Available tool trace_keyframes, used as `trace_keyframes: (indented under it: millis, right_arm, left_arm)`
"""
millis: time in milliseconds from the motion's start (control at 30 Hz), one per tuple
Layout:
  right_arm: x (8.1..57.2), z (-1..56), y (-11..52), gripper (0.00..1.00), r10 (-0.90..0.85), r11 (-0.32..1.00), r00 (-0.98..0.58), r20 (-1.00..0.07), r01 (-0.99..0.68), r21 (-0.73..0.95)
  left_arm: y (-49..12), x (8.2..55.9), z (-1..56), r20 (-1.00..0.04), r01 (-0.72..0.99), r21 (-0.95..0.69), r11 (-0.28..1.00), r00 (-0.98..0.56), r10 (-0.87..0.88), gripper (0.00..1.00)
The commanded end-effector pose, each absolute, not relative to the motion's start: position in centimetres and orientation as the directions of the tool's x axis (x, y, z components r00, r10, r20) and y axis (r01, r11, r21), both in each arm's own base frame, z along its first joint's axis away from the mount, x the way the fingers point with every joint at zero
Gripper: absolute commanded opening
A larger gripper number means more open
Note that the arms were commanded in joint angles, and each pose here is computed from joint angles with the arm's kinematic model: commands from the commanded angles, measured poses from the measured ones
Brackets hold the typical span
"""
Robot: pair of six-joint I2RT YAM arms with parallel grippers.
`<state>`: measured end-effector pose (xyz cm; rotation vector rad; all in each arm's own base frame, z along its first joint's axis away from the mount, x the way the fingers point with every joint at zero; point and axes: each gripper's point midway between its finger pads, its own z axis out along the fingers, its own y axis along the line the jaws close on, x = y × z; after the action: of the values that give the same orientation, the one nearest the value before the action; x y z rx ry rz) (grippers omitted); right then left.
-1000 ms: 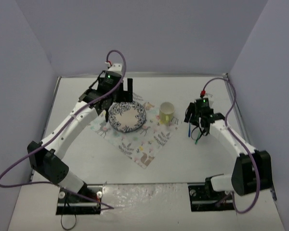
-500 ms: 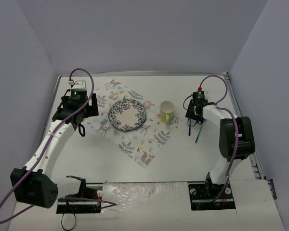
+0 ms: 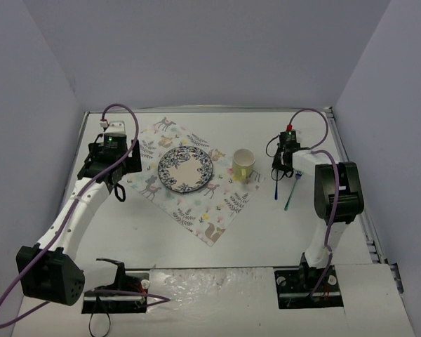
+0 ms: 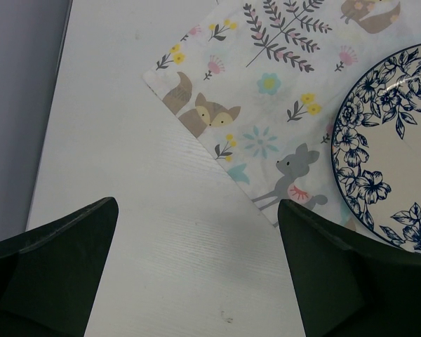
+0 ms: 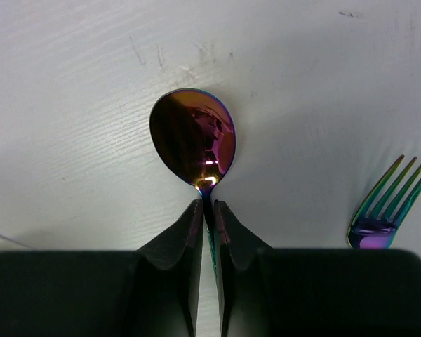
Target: Set the dinner table for one person
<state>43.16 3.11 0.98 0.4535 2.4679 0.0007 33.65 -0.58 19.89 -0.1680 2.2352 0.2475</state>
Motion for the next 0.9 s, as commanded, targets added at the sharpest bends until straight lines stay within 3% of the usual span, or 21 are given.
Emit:
trace_keyframes:
  millis: [0,433,867]
  right_arm:
    - [42.3,0.6,2.4,0.02,0.337,0.935,-0.757,-0.560,0.339,0.105]
    - [39.9,8.7,2.7,0.00,0.415,0.901,-0.646,-0.640,0.388,0.193]
    - [33.4,15.9,12.1,0.00,0.530,0.848,-0.537,-0.656,0.320,0.423]
  left_arm:
    - [-0.1,34.8,22.0,-0.829,-0.232,0.110,0.966,-0.558,-0.039,0.95]
    - [-0.1,34.6,22.5,-0.837,-0.232,0.099,0.968,-0.546,-0.045,0.95]
    - [0.8,33.9,23.8,-0.859,-0.263,0.070,0.962,-0.507,-0.076,0.95]
